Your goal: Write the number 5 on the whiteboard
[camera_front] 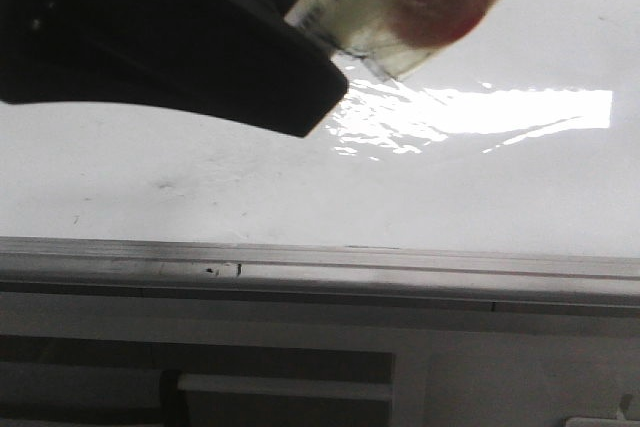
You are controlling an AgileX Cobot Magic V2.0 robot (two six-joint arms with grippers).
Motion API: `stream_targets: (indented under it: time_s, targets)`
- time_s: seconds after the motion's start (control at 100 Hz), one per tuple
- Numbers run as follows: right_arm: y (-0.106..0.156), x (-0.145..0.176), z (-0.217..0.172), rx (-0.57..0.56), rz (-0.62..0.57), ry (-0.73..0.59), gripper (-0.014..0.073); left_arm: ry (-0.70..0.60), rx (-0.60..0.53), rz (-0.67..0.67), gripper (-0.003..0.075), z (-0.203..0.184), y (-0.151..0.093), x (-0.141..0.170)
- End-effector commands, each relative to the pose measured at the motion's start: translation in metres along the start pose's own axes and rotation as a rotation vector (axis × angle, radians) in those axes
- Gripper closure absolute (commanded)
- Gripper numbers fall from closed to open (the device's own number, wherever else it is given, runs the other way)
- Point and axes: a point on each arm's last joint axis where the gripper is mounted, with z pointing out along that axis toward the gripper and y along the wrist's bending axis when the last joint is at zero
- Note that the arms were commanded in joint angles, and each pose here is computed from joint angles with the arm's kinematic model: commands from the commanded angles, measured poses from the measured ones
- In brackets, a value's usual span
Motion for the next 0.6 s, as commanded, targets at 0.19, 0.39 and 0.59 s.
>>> stream_targets:
  time_s: [0.19,0.39,0.59]
  targets:
    - [-0.014,-0.032,0.025,-0.047,0.028,-0.035,0.0216,-0.063,-0.061,-0.004,0.0741,-0.009,0.007,-0.015]
    - [-0.011,-0.043,0.04,-0.12,0.006,-0.064,0.0216,-0.063,-0.061,-0.004,0.0741,-0.009,0.007,-0.015]
    - [-0.011,-0.045,0.057,-0.153,0.019,-0.041,0.0219,-0.063,-0.061,-0.004,0.0741,-0.009,0.007,-0.015]
